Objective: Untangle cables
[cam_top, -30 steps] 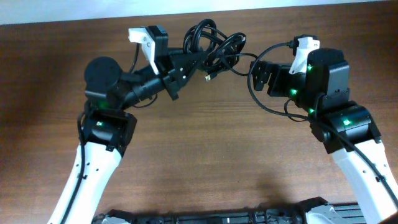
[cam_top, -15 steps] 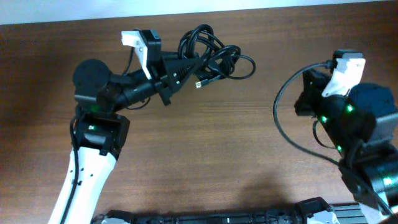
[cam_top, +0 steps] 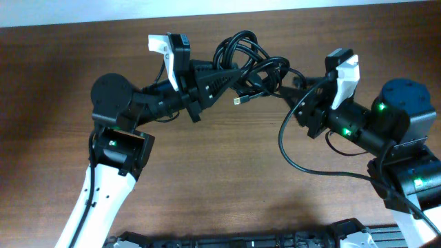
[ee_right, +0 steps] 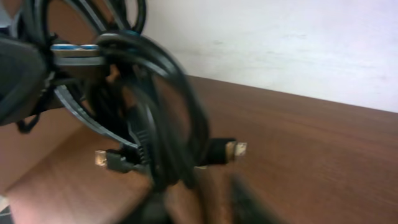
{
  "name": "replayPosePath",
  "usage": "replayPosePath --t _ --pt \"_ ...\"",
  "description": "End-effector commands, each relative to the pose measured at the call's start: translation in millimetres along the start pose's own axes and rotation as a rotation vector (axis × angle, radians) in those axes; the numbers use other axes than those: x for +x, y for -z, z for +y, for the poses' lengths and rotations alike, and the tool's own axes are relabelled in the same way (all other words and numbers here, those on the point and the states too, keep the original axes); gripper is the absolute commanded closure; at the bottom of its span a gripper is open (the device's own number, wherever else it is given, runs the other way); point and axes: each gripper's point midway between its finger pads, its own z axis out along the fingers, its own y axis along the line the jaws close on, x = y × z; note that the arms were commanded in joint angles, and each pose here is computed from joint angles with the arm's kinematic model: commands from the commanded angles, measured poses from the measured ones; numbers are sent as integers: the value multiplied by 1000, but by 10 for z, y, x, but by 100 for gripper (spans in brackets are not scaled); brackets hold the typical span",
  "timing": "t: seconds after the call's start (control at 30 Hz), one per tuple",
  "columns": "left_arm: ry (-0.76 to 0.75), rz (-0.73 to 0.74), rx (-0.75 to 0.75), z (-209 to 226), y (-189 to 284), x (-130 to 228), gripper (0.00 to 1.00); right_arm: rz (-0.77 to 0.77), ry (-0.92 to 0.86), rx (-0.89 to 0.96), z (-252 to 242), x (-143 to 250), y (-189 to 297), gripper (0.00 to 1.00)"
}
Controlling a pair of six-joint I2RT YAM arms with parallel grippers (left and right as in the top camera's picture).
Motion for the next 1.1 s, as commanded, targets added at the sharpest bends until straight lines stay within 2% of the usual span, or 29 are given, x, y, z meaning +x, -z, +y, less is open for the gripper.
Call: replayPosePath --t 0.0,0.13,0.23,0.33,0.43,0.53,0.73,0.77,0.87,0.9,0.97,1.07 --pt "-43 -33 6 -114 33 -139 100 6 5 -57 96 6 2 96" --pt "-171 -20 -19 -57 32 -96 100 -12 32 -171 296 -52 25 96" --pt "-182 -14 -65 72 18 -59 100 -47 88 -327 572 -151 97 96" --pt "-165 3 -73 187 -23 17 100 -61 119 -410 713 -186 153 96" --pt "-235 17 -79 265 -52 66 100 -51 112 -421 728 -165 159 96" --pt "-409 16 -78 264 -54 46 100 -34 111 -481 818 -125 203 96" --pt "-493 -40 -59 170 -56 -102 100 72 -3 -397 626 113 78 94" --pt "-506 -50 -55 152 -55 -129 100 102 -36 -351 535 185 30 57" --pt "-488 -50 -51 146 -55 -126 100 130 -67 -271 383 261 -36 16" --pt "-488 -50 -52 147 -55 -127 100 128 -66 -248 347 259 -46 9" --pt "-490 -51 -52 148 -54 -130 100 124 -68 -181 234 263 -68 0" --pt "-481 -54 -101 260 -3 -163 100 132 -77 -110 115 297 -80 1"
